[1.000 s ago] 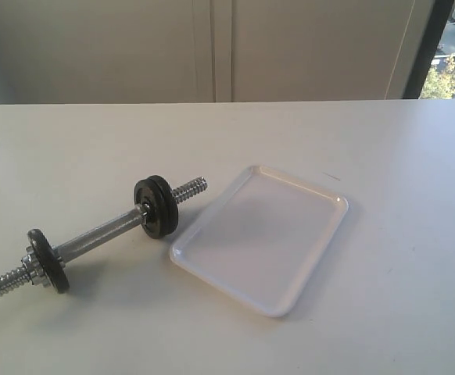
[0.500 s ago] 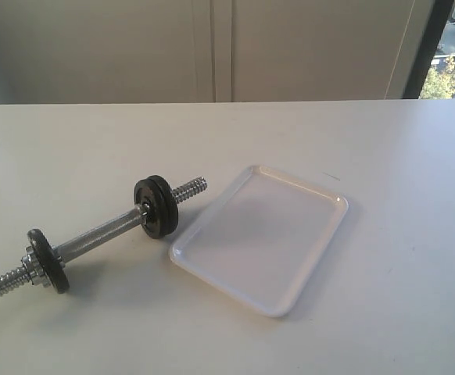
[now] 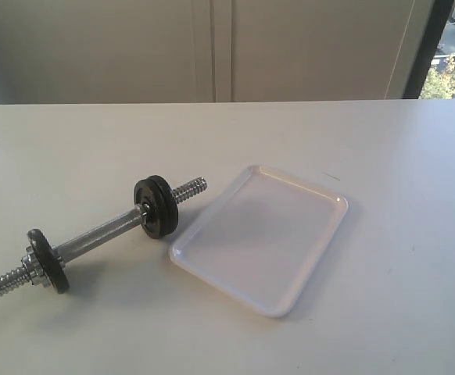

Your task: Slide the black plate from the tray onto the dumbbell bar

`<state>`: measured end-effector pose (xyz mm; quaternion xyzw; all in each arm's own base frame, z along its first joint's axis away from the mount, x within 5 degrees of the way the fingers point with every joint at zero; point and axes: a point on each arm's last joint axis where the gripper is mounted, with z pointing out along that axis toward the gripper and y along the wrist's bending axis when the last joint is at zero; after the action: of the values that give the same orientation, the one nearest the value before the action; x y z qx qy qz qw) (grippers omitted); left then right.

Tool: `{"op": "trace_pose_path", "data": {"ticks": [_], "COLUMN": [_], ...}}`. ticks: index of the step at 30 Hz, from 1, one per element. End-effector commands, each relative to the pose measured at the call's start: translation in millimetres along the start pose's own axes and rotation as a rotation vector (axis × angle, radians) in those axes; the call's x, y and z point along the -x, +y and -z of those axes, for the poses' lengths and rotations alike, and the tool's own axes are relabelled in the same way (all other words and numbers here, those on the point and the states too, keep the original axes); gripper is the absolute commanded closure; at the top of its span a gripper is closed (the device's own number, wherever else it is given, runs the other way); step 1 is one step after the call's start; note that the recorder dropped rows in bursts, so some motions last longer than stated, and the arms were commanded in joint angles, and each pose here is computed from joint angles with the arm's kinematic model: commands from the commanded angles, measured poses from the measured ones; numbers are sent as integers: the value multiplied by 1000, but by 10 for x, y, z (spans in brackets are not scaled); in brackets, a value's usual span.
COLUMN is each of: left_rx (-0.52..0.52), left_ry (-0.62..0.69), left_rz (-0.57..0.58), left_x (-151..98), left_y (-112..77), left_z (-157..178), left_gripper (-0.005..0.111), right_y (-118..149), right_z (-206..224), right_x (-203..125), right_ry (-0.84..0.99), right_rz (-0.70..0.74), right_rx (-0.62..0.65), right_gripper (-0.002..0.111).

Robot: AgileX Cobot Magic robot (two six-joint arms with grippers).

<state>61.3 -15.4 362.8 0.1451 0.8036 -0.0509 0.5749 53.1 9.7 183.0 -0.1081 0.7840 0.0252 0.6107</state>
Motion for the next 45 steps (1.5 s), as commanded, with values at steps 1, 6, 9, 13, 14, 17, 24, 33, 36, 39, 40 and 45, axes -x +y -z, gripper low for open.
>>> {"op": "trace_pose_path", "data": {"ticks": [1,6,9,13,14,17,24,33,36,39,40,45], "left_rx": [4,71,130,166,161,158,149,255,305,343,349,361], "left_ry": [0,-38,-72,-77,-74,-84,-305,-359,-431,-480,-514,-260], "left_rz": [1,87,172,201,210,216,289,270,267,267,269,261], "left_x": [-14,19,8,-45,-59,-63,-59,-923,-1188,-1447,-1433,-1658], "left_y": [2,36,63,83,79,79,108,91,88,76,75,36], "left_z": [2,10,15,-17,-30,-49,-198,-390,-415,-448,-419,-483], "left_gripper": [107,107,107,107,107,107,107,107,107,107,107,107], "right_y": [2,2,2,2,2,2,2,2,2,2,2,2], "right_z": [2,2,2,2,2,2,2,2,2,2,2,2], "right_x": [-2,-2,-2,-2,-2,-2,-2,-2,-3,-3,-3,-3], "right_ry": [-6,-6,-6,-6,-6,-6,-6,-6,-6,-6,-6,-6], "right_rz": [1,1,1,1,1,1,1,1,1,17,17,17], "right_rx": [3,3,3,3,3,3,3,3,3,3,3,3], "right_gripper": [107,107,107,107,107,107,107,107,107,107,107,107]}}
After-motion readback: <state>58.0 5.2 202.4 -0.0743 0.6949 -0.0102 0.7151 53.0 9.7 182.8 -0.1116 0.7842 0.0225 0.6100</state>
